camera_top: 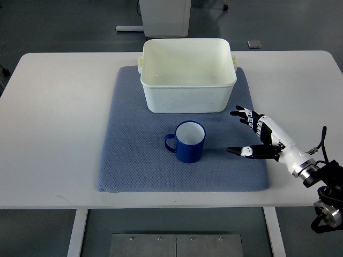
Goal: Place cup in box with right hand
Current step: 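Move the right hand toward the dark blue mug's side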
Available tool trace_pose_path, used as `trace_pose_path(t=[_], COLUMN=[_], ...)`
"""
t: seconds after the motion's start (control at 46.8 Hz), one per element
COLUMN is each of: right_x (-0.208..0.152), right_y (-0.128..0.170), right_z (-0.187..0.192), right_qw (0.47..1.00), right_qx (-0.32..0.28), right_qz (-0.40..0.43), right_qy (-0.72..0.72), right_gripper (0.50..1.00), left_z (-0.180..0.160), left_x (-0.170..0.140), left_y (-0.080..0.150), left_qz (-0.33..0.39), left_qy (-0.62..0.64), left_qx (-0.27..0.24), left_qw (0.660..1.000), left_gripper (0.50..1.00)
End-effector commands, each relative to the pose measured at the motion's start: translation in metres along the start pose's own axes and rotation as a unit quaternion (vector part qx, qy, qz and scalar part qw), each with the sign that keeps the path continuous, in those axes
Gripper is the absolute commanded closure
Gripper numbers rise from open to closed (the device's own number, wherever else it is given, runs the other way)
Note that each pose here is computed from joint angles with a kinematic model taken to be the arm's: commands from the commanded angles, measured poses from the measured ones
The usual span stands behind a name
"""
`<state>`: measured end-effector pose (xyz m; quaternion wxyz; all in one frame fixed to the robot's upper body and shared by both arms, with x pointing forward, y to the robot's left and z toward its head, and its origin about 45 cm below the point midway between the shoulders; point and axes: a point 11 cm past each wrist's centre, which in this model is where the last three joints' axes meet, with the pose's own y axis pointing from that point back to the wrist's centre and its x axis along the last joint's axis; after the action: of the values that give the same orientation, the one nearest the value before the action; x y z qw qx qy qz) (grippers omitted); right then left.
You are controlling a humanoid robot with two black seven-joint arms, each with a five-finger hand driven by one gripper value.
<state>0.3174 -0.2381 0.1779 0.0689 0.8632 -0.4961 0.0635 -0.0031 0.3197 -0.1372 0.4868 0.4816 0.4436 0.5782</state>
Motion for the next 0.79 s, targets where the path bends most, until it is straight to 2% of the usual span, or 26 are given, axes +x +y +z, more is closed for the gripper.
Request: trace_pose_path(t=[0.0,0.77], right_x=[-0.005,-0.033], right_y=[-0.002,-0.019], right_z=[0.000,-0.005], right_qw=[1.000,0.999], right_qx=[0.002,0.009], right_qz=[-0.004,-0.031], right_qy=[-0.004,0.026], right_gripper=[0.502,0.502], left_z=[0.000,0.000], left_x=[0.000,0.000], left_y=[0.000,0.000], left_qz=[0.000,0.000], left_qy=[0.000,0.000], left_qx=[0.000,0.000], left_qw=[1.000,1.000], left_gripper=[0.500,0.500])
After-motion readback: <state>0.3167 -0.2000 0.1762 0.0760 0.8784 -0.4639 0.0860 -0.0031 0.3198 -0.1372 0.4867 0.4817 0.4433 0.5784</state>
